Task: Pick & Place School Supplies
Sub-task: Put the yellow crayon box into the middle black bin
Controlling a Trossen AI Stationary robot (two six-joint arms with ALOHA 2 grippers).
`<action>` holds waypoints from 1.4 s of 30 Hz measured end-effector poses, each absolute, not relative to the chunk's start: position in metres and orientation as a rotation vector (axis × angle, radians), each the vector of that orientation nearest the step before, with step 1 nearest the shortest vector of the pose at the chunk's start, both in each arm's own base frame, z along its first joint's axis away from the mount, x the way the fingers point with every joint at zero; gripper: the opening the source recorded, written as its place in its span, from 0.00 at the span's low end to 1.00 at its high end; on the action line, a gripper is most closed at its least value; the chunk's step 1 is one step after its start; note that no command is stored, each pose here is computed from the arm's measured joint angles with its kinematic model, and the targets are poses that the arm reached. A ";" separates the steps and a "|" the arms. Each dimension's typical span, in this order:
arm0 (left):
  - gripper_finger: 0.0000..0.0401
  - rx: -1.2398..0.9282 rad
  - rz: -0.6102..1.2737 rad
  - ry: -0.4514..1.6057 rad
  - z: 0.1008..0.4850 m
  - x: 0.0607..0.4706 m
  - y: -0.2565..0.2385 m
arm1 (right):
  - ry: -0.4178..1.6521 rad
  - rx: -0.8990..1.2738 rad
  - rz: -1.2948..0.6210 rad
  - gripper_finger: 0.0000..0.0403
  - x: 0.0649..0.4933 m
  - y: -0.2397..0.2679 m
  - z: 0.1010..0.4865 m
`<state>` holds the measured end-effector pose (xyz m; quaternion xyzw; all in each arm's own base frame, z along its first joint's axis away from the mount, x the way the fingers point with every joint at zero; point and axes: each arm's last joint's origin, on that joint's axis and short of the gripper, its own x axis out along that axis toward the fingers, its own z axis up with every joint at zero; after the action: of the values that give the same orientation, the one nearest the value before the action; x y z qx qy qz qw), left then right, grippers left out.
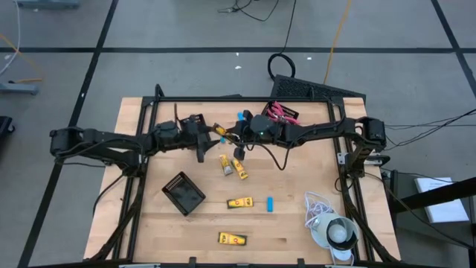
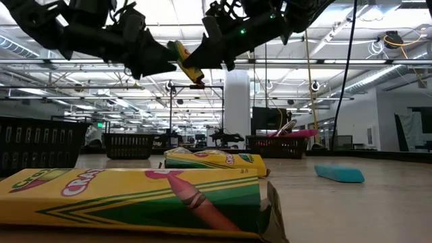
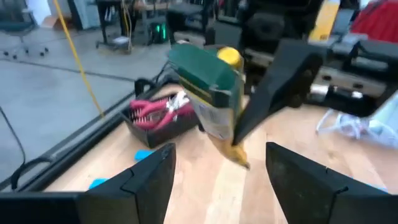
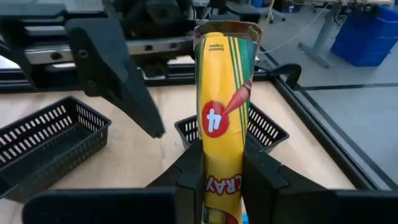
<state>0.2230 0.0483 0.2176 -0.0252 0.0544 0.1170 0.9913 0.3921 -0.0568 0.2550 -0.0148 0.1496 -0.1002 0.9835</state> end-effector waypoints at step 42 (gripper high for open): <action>0.07 0.045 0.116 -0.218 0.210 0.235 0.068 | 0.228 0.018 -0.085 0.15 0.392 -0.063 0.264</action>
<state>0.2352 0.0683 0.2095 0.0225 -0.1086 0.0580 0.9921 0.3916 -0.0626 0.2637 0.0092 0.1139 -0.0424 0.9925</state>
